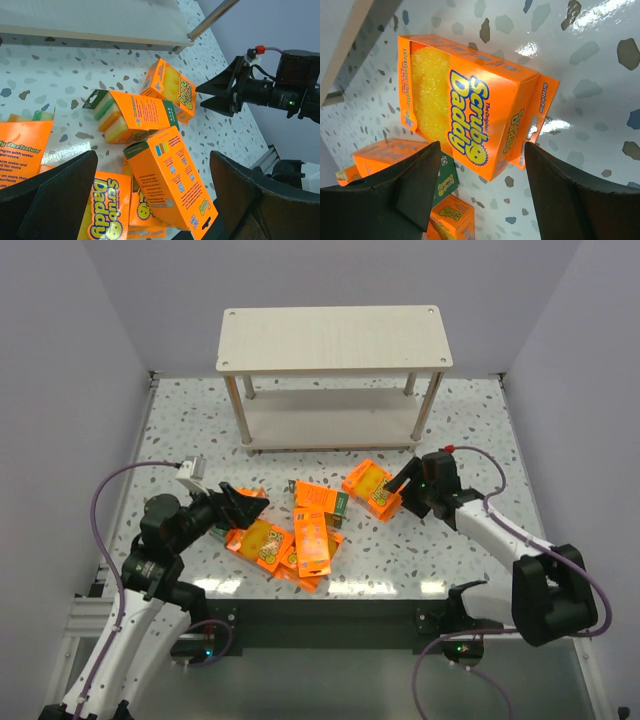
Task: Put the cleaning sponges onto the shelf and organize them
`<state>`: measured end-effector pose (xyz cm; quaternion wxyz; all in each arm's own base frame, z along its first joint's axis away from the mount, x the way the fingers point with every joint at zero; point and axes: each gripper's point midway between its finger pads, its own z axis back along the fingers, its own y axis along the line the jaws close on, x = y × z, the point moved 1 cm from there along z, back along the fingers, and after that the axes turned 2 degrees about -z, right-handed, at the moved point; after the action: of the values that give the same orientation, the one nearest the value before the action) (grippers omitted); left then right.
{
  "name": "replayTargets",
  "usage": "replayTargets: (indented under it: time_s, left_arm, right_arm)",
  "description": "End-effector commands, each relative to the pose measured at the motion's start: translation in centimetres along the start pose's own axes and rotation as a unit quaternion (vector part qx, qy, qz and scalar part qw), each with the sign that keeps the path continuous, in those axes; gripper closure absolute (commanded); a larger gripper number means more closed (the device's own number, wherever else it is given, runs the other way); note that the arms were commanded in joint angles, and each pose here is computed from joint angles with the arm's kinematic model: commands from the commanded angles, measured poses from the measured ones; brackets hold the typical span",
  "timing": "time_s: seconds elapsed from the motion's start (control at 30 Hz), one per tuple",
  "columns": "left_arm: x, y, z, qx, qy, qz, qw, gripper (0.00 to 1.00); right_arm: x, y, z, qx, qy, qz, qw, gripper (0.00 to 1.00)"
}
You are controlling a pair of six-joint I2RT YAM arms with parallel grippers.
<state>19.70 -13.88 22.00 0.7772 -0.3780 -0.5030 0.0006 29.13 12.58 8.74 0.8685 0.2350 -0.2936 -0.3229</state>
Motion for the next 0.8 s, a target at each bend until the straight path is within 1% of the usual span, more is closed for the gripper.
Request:
replayTargets:
  time_s: [0.0,0.13,0.2,0.3,0.33,0.37,0.43,0.47,0.53,0.57,0.67,0.77]
  left_arm:
    - [0.5,-0.6,0.0,-0.013,-0.007,-0.005,1.0,0.0]
    - [0.5,-0.6,0.1,-0.009,-0.009,-0.003,1.0,0.0]
    - [0.4,-0.5,0.0,-0.01,-0.007,-0.002,1.0,0.0]
    - [0.4,-0.5,-0.1,-0.01,-0.006,-0.001,1.0,0.0]
    - [0.4,-0.5,-0.1,-0.01,-0.006,-0.003,1.0,0.0]
    - [0.5,-0.5,0.0,-0.01,-0.007,-0.005,1.0,0.0]
    - [0.6,-0.5,0.0,-0.007,-0.006,-0.007,1.0,0.0]
    - [0.7,-0.6,0.0,-0.008,-0.007,-0.008,1.0,0.0]
    - [0.7,-0.5,0.1,-0.005,-0.006,-0.011,1.0,0.0]
    - [0.7,-0.6,0.1,-0.005,-0.005,-0.011,1.0,0.0]
    - [0.7,-0.5,0.1,-0.004,-0.006,-0.012,1.0,0.0]
    - [0.7,-0.5,0.1,-0.003,-0.006,-0.011,1.0,0.0]
  right_arm:
    - [-0.3,0.6,-1.1,0.023,0.01,0.011,1.0,0.28]
    - [-0.7,0.1,-2.5,0.019,0.018,0.005,1.0,0.29]
    - [-0.9,-0.6,-3.4,0.004,0.019,0.002,1.0,0.3]
    - [-1.8,-2.3,-4.9,-0.027,0.033,-0.005,0.999,0.35]
    - [-2.0,-2.6,-5.3,-0.028,0.033,-0.009,0.999,0.38]
    - [-2.0,-2.7,-5.7,-0.026,0.03,-0.012,0.999,0.47]
    - [-2.6,-4.0,-6.5,-0.044,0.034,-0.024,0.998,0.6]
    - [-2.6,-4.1,-6.7,-0.044,0.031,-0.027,0.998,0.77]
    - [-3.1,-4.9,-7.2,-0.055,0.036,-0.031,0.997,0.89]
    - [-3.1,-5.0,-7.3,-0.056,0.037,-0.032,0.997,1.0]
    - [-3.1,-5.3,-7.2,-0.056,0.041,-0.035,0.997,1.0]
    - [-2.8,-4.6,-6.2,-0.038,0.039,-0.037,0.998,1.0]
